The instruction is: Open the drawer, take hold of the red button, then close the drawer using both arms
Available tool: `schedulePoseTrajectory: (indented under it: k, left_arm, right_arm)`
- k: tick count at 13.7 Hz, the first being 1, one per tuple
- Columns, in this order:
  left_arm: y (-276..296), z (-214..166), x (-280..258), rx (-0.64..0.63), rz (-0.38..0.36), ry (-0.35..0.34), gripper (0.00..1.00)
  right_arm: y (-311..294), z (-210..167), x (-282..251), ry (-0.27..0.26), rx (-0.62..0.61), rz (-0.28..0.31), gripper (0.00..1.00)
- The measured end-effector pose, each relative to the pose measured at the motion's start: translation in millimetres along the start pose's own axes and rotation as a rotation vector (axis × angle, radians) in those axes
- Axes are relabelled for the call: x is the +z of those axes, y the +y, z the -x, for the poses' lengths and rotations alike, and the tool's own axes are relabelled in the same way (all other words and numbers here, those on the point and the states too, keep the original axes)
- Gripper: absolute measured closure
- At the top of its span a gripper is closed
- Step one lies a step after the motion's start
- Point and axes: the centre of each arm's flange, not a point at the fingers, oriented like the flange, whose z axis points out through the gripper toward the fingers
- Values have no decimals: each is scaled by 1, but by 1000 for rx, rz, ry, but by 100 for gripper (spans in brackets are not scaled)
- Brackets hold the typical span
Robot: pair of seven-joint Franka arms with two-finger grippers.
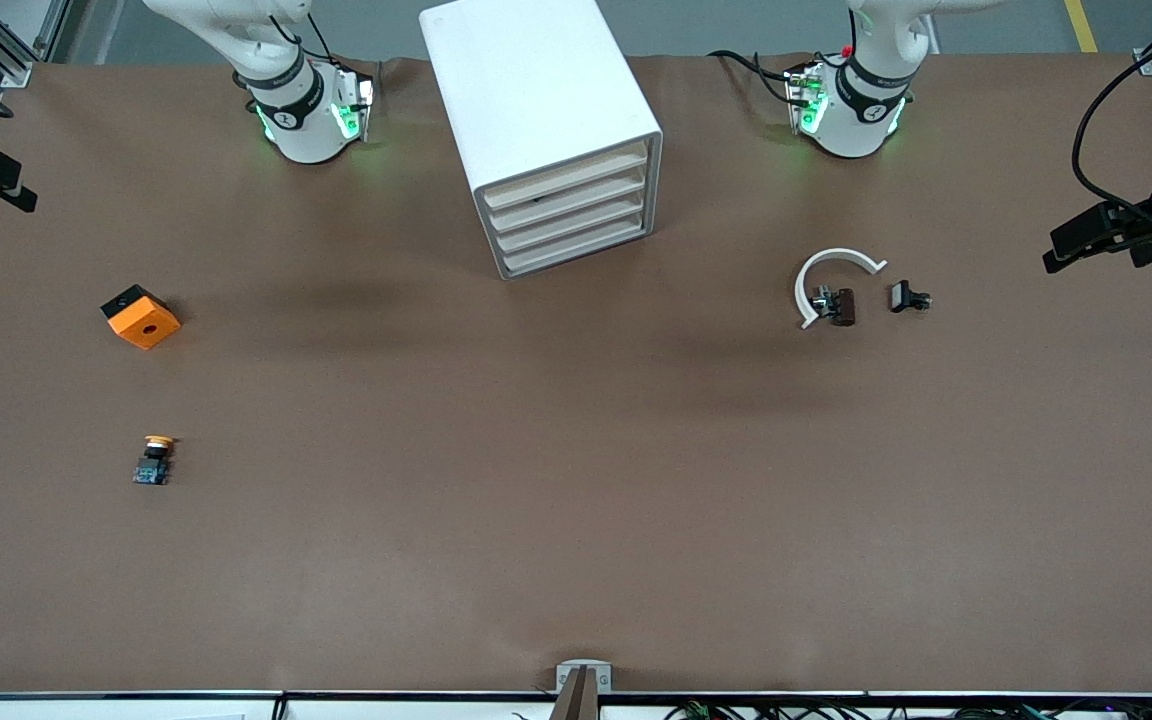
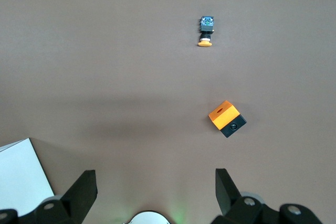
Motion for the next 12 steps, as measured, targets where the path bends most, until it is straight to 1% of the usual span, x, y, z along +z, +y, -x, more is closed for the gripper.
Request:
schedulePoseTrajectory:
  k: [8,9,12]
  left_arm:
    - [0,0,0,0,0,-1,0]
    - [1,0,1,2,0,-5,0]
    - [3,3,8,7,-3,-46,0]
  right_arm:
    - [0,0,0,0,0,0,0]
    - [0,0,0,0,0,0,0]
    - [0,0,-1,2,0,0,0]
